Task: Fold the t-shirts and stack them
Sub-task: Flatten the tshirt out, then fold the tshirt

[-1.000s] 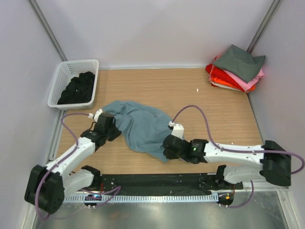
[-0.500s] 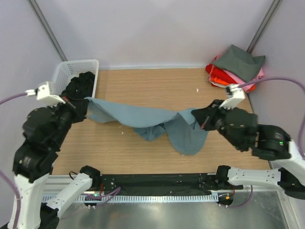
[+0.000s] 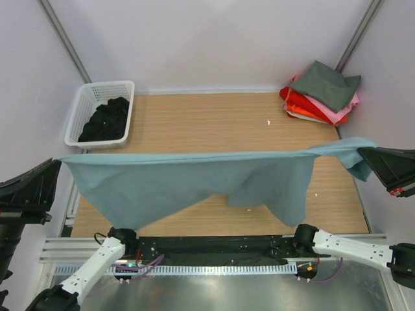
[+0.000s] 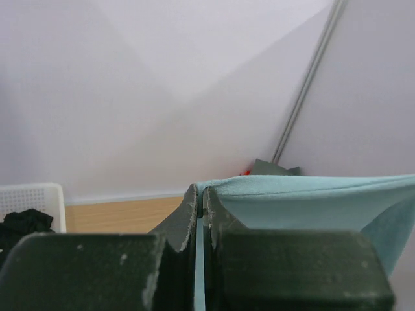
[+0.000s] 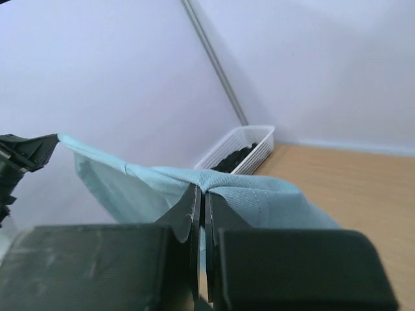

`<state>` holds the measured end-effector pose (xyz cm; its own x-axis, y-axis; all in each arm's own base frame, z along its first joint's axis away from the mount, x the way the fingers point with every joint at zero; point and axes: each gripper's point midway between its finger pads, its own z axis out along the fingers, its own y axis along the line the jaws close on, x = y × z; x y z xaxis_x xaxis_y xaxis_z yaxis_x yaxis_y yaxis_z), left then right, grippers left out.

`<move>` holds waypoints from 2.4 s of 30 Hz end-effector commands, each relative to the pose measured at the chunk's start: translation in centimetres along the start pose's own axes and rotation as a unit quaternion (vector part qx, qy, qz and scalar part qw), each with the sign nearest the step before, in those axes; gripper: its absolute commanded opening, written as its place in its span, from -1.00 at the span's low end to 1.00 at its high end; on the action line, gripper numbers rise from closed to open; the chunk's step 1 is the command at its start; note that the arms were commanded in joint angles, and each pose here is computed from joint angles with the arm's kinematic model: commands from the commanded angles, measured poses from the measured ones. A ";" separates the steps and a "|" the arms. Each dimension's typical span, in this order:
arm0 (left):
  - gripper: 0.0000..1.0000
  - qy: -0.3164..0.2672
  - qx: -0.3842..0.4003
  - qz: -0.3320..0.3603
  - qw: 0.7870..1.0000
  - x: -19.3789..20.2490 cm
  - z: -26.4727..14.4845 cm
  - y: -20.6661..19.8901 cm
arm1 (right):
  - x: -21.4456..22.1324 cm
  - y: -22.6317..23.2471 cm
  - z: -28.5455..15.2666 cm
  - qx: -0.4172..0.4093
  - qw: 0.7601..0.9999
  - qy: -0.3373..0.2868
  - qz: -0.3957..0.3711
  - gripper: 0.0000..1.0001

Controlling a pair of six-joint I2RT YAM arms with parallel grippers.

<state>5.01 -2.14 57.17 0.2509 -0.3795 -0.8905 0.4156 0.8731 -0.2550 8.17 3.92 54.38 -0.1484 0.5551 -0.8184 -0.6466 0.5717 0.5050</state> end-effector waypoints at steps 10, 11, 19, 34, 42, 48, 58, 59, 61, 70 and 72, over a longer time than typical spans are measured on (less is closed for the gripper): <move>-1.00 0.050 -0.061 0.065 0.995 2.6 11.4 2.3 | -3.6 -3.9 12.6 0.278 0.927 -0.038 -0.248 -0.97; -1.00 0.068 -0.071 0.064 0.993 4.0 12.6 2.8 | -2.8 -4.6 13.6 0.302 0.915 -0.033 -0.265 -0.97; -1.00 0.318 -0.199 0.060 0.925 26.5 22.8 11.5 | 13.7 -24.5 26.8 0.438 0.834 0.138 -0.307 -0.98; 0.76 0.481 -0.317 -0.081 0.813 41.7 26.2 20.7 | 23.1 -34.6 35.5 0.376 0.874 0.240 -0.190 0.99; 0.75 0.483 -0.295 -0.092 0.819 41.7 18.8 17.4 | 29.4 -33.8 26.2 0.414 0.845 0.326 -0.094 1.00; 0.71 0.525 -0.295 -0.144 0.785 48.4 13.4 17.0 | 32.6 -38.8 21.5 0.483 0.793 0.362 -0.079 1.00; 0.58 0.574 -0.365 -0.173 0.712 57.4 8.9 19.3 | 38.2 -45.8 22.3 0.502 0.747 0.432 -0.060 0.99; 0.57 0.578 -0.368 -0.175 0.707 57.8 8.6 19.3 | 38.6 -46.0 22.5 0.499 0.748 0.434 -0.057 1.00; 0.55 0.590 -0.378 -0.170 0.693 58.6 7.3 19.6 | 39.8 -46.7 23.0 0.494 0.747 0.442 -0.048 1.00; 0.15 0.610 -0.408 -0.165 0.659 58.5 2.2 19.4 | 43.8 -47.7 27.7 0.435 0.776 0.456 -0.019 0.98; 0.13 0.611 -0.408 -0.174 0.656 57.9 0.7 18.6 | 44.8 -47.6 29.5 0.414 0.785 0.461 -0.019 0.98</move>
<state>31.84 -8.55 2.30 -0.8155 -0.4899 -0.3083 -0.4327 0.8697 -0.2374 53.42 15.73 2.89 -0.8534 0.1032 -0.5110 0.0701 0.9940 0.0836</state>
